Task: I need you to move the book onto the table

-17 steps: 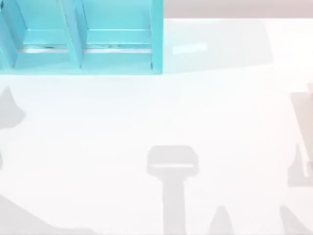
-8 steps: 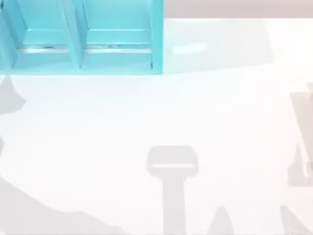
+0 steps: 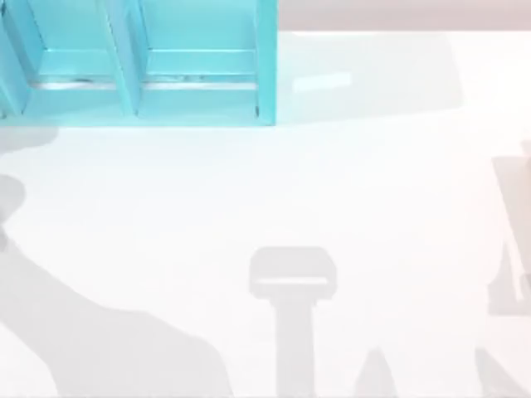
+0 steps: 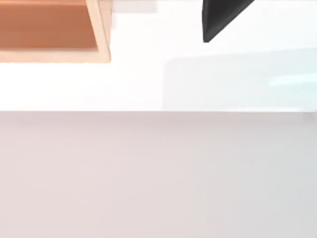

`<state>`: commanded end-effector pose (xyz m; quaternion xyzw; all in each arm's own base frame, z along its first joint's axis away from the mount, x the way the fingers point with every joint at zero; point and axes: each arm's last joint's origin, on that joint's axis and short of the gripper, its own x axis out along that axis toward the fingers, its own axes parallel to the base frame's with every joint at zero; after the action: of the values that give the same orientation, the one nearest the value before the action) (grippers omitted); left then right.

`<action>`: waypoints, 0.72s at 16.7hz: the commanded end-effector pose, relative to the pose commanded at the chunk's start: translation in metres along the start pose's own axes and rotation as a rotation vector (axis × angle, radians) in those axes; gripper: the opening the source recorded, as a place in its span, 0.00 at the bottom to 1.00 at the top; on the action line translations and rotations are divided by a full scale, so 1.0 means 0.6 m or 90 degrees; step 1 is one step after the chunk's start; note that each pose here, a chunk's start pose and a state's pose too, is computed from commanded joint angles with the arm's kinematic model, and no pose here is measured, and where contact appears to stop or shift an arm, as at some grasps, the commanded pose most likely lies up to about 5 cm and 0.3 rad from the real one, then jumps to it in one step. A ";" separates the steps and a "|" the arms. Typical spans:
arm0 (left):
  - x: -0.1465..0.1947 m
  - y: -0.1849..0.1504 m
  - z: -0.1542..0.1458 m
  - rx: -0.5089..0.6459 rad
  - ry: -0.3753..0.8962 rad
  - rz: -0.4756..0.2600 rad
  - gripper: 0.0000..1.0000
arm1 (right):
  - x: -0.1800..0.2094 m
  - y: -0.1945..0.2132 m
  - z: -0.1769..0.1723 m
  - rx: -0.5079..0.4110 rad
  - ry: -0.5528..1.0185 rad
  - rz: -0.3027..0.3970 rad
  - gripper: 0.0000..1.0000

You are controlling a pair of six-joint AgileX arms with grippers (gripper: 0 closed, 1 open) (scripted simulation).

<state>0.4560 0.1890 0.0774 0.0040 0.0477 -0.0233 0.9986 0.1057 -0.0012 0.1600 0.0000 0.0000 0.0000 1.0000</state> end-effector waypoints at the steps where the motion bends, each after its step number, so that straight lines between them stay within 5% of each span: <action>1: 0.001 0.000 0.000 0.000 0.000 0.000 1.00 | 0.000 0.000 0.000 0.000 0.000 0.000 1.00; 4: 0.001 0.000 0.000 0.000 0.000 0.000 1.00 | 0.000 0.000 0.000 0.000 0.000 0.000 1.00; 12: 0.001 0.000 0.000 0.000 0.000 0.000 0.40 | 0.000 0.000 0.000 0.000 0.000 0.000 1.00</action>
<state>0.4565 0.1889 0.0774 0.0039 0.0477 -0.0233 0.9986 0.1057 -0.0012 0.1600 0.0000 0.0000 0.0000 1.0000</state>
